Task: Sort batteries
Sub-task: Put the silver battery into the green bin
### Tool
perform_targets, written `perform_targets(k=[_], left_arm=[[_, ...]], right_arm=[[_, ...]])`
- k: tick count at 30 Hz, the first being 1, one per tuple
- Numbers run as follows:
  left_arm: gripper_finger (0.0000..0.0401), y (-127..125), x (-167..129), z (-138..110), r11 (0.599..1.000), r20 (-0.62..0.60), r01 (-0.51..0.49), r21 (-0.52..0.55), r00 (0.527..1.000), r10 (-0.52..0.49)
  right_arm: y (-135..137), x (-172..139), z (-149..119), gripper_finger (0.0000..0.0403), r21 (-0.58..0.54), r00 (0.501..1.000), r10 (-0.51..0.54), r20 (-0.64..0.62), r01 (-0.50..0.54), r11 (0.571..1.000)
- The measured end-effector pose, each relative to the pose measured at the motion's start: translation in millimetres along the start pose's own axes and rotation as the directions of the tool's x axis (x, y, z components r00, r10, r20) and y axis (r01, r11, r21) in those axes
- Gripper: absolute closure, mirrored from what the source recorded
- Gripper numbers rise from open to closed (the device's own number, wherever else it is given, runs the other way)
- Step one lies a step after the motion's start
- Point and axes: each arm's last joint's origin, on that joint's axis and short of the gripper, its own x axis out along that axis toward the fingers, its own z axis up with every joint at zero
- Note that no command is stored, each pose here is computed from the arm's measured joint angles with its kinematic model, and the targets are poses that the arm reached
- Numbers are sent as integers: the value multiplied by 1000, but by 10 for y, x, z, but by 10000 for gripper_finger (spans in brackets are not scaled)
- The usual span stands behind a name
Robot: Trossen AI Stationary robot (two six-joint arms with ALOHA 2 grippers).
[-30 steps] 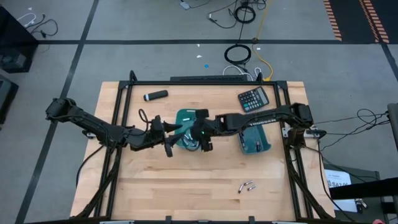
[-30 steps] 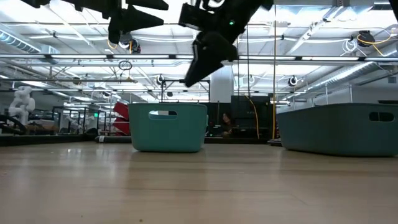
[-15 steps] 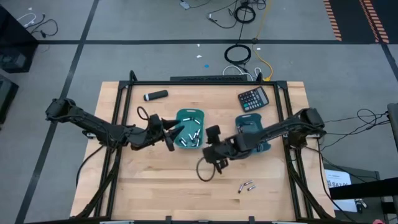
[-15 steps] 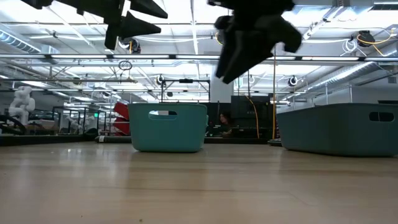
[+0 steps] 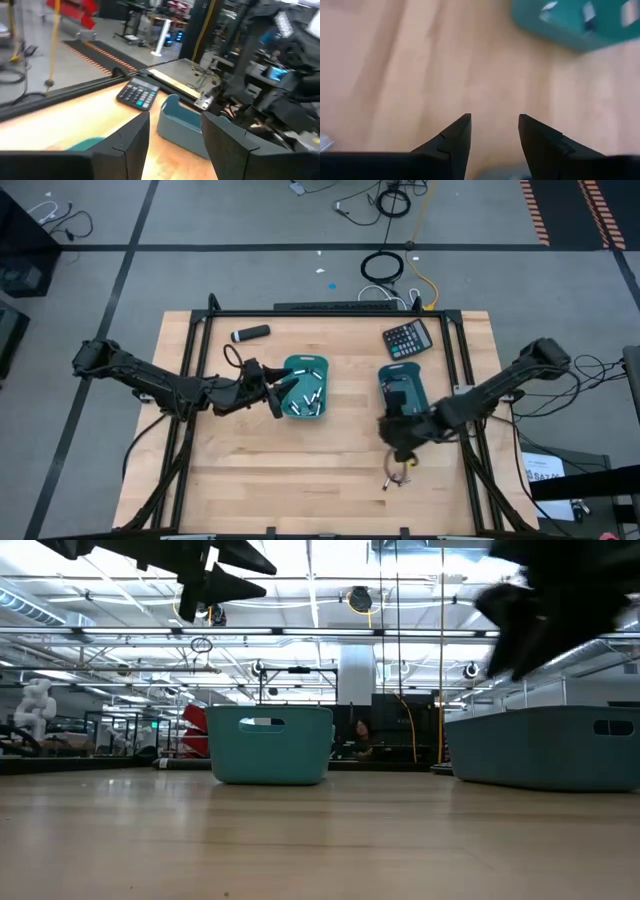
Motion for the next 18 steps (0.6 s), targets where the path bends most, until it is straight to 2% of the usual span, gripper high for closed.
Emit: perform_targets(k=[3,6,12,18], left_arm=[[215,-28,4,32,998,-3,35,60,999,-34],[215,-35,3,31,992,-9,48,118,999,-48],[215,-29,3,16,982,-23,47,182,999,-43],[215,-19,5,0,977,-38,43,208,999,-36]], right_arm=[[122,-87,-179,248,64,998,59,11,-59,996],[252,-154,-203,248,103,995,91,28,-93,990],[609,-169,-81,248,20,977,213,-15,-213,977],[965,-44,-1,247,-120,949,282,-140,-300,946]])
